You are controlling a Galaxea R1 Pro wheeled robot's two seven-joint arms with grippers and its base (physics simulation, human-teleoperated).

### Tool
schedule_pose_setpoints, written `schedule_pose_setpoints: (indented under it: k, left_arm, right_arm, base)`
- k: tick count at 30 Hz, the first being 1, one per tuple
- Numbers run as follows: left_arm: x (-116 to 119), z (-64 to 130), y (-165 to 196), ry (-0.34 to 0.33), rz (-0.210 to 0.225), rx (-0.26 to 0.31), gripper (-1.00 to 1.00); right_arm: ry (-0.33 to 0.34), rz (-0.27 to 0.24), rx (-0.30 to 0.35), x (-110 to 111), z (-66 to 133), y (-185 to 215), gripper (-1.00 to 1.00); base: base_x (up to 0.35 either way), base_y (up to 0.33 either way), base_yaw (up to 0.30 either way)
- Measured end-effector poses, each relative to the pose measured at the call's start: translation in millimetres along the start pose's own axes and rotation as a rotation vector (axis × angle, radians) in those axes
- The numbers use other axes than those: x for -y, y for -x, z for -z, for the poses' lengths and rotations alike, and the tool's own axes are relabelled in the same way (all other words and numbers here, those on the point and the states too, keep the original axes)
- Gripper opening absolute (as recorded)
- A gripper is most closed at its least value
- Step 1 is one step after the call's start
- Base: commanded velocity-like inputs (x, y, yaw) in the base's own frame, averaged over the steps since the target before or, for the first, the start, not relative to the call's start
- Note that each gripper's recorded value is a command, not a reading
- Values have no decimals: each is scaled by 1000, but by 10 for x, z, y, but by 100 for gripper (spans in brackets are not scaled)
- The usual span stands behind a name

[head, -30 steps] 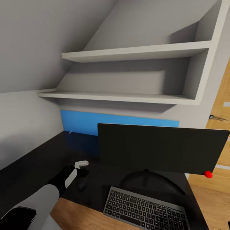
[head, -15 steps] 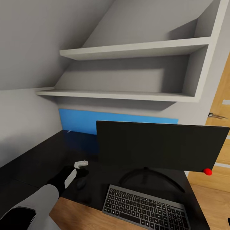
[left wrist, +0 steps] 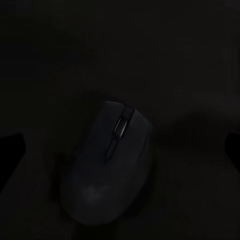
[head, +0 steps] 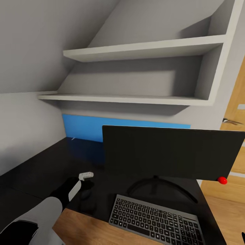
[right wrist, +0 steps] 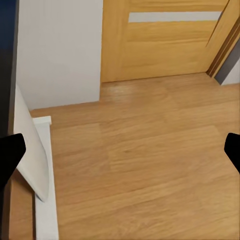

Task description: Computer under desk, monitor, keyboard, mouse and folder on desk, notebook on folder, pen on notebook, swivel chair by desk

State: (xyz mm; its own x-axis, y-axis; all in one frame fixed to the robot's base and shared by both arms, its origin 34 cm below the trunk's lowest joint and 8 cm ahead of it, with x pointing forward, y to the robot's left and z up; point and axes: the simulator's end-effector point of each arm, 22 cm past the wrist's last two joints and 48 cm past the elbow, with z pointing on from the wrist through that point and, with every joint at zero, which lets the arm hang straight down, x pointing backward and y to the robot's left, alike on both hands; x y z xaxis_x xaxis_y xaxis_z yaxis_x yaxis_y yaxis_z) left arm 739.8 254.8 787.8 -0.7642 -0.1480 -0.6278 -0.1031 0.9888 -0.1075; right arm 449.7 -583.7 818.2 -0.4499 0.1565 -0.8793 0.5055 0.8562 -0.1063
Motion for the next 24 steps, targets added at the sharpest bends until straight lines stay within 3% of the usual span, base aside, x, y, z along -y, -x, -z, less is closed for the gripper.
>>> schedule_pose_setpoints:
  k: [24]
  left_arm:
    - [-55,-313,-320,-1,1,-19,100]
  right_arm:
    - [0,-1,1,-43,-173,-349,100]
  base:
    - [0,0,0]
